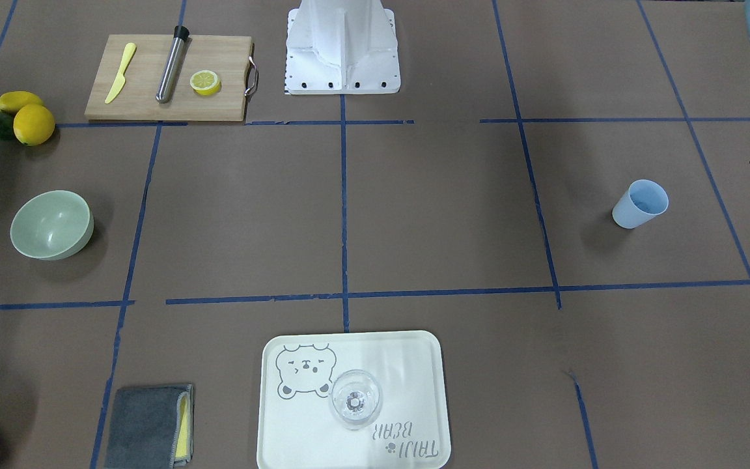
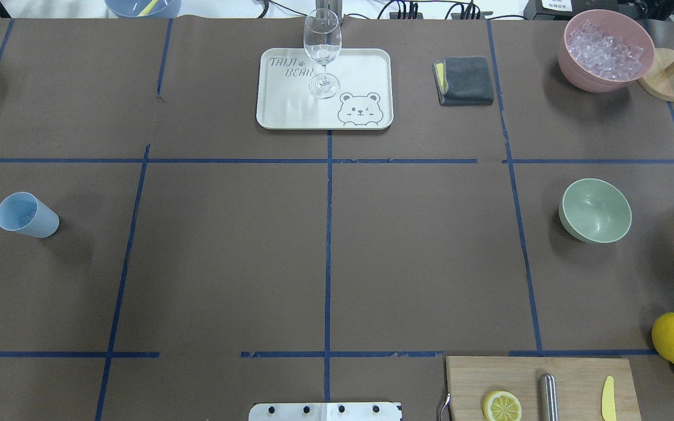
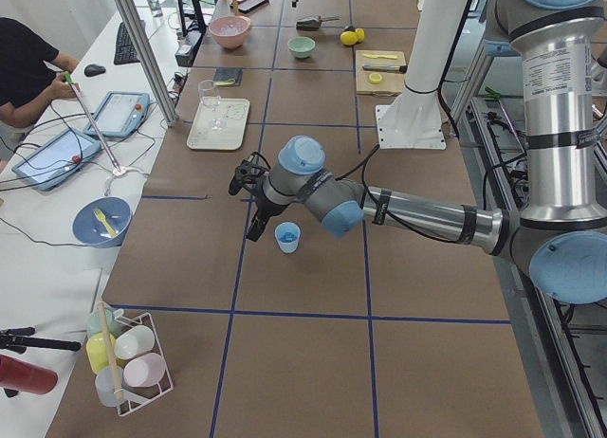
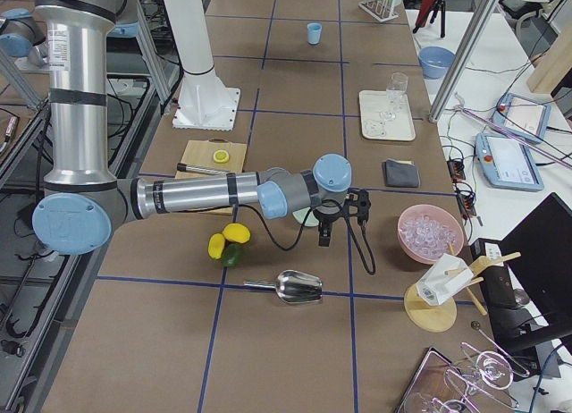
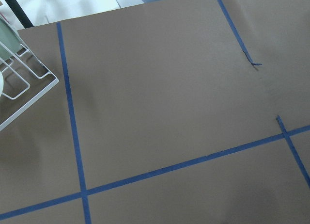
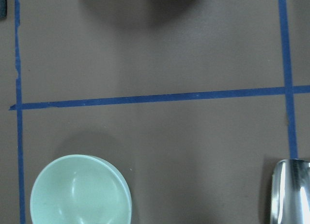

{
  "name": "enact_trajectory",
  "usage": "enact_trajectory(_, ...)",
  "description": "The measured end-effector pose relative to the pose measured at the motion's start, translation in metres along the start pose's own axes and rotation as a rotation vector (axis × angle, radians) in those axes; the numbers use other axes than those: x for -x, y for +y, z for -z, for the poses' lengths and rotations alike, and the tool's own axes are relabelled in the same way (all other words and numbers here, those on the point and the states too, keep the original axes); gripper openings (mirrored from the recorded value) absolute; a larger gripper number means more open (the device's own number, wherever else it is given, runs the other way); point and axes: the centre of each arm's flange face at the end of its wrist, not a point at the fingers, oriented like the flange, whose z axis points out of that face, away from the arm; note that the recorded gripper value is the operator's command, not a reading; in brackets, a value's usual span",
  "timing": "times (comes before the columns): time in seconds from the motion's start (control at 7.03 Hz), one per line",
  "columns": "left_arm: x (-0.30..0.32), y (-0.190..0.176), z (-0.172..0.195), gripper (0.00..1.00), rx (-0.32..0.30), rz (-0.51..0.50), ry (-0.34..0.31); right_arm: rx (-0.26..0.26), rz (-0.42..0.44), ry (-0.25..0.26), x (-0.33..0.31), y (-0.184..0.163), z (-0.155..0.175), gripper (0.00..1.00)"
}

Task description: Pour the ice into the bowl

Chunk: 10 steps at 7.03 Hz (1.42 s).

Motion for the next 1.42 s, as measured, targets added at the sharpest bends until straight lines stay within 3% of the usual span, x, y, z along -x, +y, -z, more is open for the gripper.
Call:
enact_trajectory(0.57, -0.048, 0.026, -0.016, 1.0, -0.047, 0.077, -0.026, -0.074, -0.03, 0.021, 0.061, 0.024, -0.092, 1.0)
enact_trajectory(0.85, -0.063, 0.034, -0.027, 1.0, -0.041, 0.105, -0.013, -0.066, -0.026, 0.037, 0.056, 0.033, -0.112, 1.0)
enact_trajectory(1.0, -0.069, 0.037, -0.032, 1.0, -0.036, 0.113, -0.008, -0.052, -0.023, 0.042, 0.056, 0.039, -0.119, 0.92)
enact_trajectory(1.42, -0.095, 0.049, -0.052, 1.0, -0.025, 0.152, -0.005, -0.025, -0.021, 0.057, 0.046, 0.052, -0.129, 0.04)
